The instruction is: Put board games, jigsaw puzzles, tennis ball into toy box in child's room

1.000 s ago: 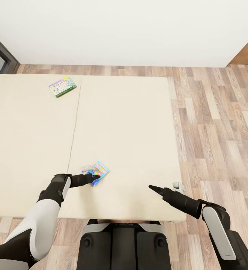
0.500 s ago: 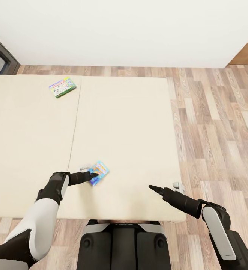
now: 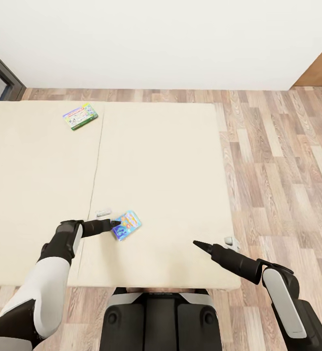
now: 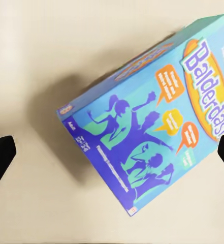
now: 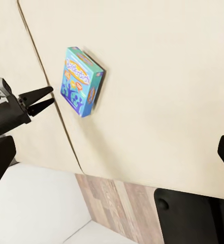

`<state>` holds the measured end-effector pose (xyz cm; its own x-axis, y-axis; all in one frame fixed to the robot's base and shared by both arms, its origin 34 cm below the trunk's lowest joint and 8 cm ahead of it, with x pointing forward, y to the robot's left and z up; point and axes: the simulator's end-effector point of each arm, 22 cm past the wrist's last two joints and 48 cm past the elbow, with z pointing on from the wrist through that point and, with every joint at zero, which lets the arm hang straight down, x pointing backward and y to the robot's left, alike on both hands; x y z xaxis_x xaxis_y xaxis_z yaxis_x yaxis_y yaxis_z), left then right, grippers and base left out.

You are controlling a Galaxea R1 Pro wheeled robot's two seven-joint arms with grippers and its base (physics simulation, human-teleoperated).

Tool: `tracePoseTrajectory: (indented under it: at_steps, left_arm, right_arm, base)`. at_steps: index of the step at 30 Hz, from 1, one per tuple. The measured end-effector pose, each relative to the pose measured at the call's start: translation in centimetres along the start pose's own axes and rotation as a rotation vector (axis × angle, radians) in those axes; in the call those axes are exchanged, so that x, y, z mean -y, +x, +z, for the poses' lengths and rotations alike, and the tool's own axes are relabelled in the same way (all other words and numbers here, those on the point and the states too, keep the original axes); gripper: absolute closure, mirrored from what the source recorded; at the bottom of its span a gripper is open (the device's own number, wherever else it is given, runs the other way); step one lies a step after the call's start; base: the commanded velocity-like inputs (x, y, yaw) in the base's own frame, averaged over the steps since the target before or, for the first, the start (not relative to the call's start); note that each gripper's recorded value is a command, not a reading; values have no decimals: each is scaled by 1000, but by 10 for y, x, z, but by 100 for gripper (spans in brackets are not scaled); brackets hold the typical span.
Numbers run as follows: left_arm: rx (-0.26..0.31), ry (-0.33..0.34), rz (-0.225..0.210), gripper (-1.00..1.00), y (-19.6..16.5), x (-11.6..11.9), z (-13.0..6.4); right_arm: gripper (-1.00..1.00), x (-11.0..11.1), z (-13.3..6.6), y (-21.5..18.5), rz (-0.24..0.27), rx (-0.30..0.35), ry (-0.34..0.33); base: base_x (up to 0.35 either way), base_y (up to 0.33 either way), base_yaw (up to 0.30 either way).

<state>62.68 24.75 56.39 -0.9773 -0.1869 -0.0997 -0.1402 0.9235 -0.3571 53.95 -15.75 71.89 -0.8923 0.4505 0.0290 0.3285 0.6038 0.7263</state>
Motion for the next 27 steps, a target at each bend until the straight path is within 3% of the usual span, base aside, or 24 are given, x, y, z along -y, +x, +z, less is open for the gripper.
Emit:
tracePoseTrajectory:
  at_steps: [5, 7, 11, 15, 27]
  left_arm:
    - [1, -9, 2, -100, -1, -5, -2]
    - [-31, 19, -8, -100, 15, 6, 4]
    - [-55, 13, -14, -100, 33, 2, 7]
    - [-28, -9, 3, -100, 21, -4, 3]
    - [-19, -21, 12, -100, 17, -8, 2]
  right_arm:
    - [-100, 0, 0, -1, -1, 3, 0]
    - [-100, 7, 1, 1, 6, 7, 22]
    - [-100, 11, 2, 0, 9, 18, 33]
    - [-100, 8, 4, 0, 14, 16, 22]
    - [-100, 12, 4, -4, 11, 37, 27]
  base:
    - [0, 0, -1]
    - [0, 0, 0]
    - [0, 0, 0]
    - [0, 0, 0]
    - [0, 0, 0]
